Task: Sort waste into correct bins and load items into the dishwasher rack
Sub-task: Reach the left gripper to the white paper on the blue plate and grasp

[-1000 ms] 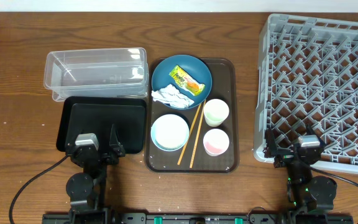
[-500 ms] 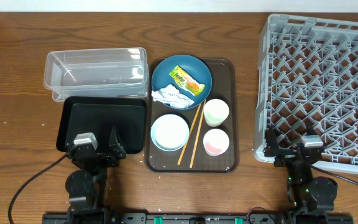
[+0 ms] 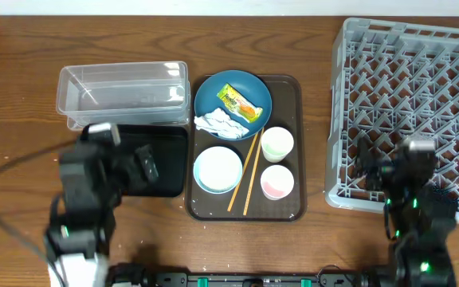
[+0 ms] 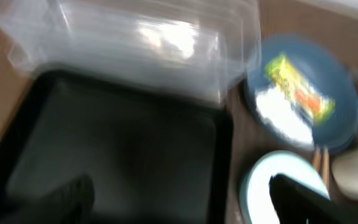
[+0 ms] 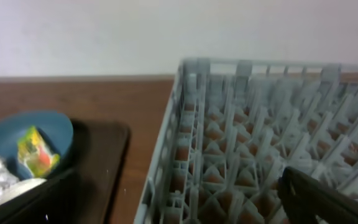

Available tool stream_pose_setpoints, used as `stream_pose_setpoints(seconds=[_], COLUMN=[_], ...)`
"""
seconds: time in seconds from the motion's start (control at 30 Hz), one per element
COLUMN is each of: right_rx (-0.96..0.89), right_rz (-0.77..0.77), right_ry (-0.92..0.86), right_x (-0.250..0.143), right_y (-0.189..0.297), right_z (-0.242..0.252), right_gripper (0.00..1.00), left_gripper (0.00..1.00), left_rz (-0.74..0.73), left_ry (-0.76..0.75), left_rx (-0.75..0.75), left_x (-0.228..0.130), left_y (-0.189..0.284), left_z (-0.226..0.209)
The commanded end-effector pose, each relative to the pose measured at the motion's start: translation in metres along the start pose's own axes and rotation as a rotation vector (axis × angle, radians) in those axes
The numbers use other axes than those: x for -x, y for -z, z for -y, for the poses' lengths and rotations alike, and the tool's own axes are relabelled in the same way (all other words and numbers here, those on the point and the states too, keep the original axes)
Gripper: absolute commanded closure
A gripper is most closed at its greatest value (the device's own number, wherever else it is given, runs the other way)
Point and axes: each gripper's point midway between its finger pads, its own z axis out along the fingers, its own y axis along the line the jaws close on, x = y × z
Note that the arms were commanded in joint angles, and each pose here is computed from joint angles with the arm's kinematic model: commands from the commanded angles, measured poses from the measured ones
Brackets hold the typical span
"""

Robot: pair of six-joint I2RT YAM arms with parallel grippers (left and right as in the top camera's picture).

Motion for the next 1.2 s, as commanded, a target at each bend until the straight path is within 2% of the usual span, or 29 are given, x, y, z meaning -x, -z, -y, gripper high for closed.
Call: stream_pose_setpoints(seconds=[0.0,0.17,0.3,0.47,0.63,0.9,1.1,1.17], right_rx=[-0.010,-0.020,-0.023,-0.020,-0.020,-0.020,-0.019,-0.019], right_rz=[-0.103,-0.320,-0.392,-0.386,-0.379,-0.380,-0.377,-0.377], right_ry=[-0.011,-0.004,-0.006,-0.007,-0.006,-0.006,-0.006,-0.006], right_x=[0.013,0.008,0.001,0.002,0.004,0.004,0.004,0.004], right_y=[-0.014,-0.036,-0.046,-0.049,-0.050,-0.050,-0.050,-0.050], right_z=[-0.001,0.000,0.001,0.000,0.000,0.000,0.000,0.000], right_gripper=[0.01,0.01,0.01,0.01,0.01,0.01,0.01,0.01], left_gripper=[0.08,0.08,0.08,0.10,0.15,0.16,0.17,0.21], left_rz=[-0.113,-0.264,-0.306,-0.295,-0.288,-0.338,-0.372,-0.371], left_ry=[0.028,0.055,0.066,0.088,0.054,-0.025,-0.078,-0.085], left_rx=[-0.027,0.002,-0.024,-0.240,-0.278,-0.139,-0.119,-0.123], left_x=[0.016,0.017,0.014,0.026,0.029,0.002,-0.019,-0.022], left_y=[-0.001,-0.017,-0.033,-0.047,-0.068,-0.118,-0.151,-0.161], left_z=[0.011,0.010,0.013,0.050,0.074,0.095,0.110,0.113])
